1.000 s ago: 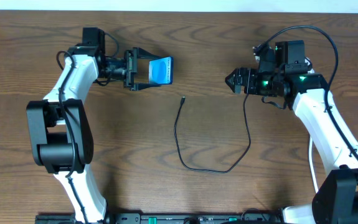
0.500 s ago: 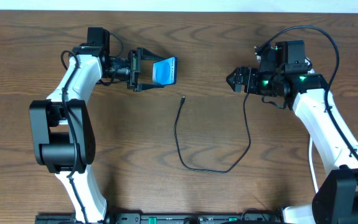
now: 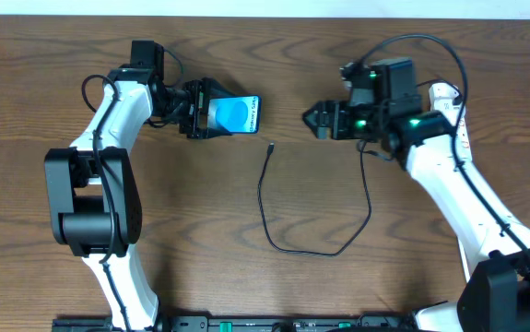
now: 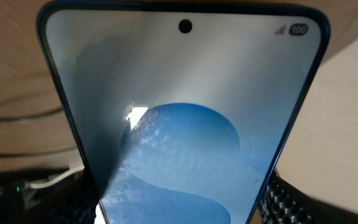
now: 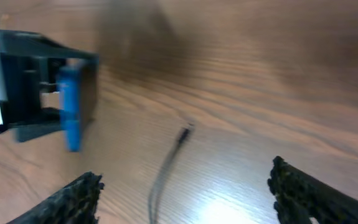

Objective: Plug charger to phone and switch on socket

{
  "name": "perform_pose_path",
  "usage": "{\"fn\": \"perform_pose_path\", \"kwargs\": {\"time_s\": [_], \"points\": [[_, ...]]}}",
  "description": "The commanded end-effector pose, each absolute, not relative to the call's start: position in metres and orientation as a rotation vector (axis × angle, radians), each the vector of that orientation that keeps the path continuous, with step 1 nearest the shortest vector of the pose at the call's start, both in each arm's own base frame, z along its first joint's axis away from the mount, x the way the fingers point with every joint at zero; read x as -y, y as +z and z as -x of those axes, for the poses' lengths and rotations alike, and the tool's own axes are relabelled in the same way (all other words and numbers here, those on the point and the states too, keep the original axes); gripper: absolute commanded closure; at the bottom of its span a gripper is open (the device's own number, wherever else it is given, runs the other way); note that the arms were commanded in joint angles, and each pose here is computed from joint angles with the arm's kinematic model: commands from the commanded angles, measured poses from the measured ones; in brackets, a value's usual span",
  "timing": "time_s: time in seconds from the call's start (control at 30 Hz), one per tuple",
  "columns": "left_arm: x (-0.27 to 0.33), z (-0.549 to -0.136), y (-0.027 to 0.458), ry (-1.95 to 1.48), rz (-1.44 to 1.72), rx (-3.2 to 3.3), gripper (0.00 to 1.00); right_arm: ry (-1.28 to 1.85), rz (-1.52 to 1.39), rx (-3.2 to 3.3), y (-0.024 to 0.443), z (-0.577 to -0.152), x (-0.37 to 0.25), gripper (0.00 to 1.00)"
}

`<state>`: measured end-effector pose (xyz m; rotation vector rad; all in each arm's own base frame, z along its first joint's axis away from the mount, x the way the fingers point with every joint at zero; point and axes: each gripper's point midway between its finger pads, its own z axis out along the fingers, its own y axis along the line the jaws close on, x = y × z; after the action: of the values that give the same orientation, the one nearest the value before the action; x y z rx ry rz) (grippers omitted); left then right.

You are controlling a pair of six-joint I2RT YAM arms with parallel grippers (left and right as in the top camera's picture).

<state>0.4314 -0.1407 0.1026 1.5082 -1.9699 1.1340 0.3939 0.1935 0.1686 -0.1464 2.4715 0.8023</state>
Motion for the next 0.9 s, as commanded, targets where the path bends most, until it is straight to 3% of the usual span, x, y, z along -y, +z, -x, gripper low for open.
{"fn": "perform_pose_path", "kwargs": {"time_s": [0.0, 0.43, 0.87], "points": [[0.137, -0.439, 0.116, 1.16, -1.514, 2.06, 0.36, 0.895, 0.123, -2.44, 0.182, -0.393, -0.223, 0.18], [0.138, -0.439, 0.116, 1.184, -1.443, 2.14, 0.36, 1.035, 0.199, -2.421, 0.159, -0.389, -0.295, 0.27], [0.159, -0.431, 0.116, 1.176, -1.355, 2.188, 0.36, 1.015, 0.168, -2.421, 0.143, -0.393, -0.314, 0.36]]}}
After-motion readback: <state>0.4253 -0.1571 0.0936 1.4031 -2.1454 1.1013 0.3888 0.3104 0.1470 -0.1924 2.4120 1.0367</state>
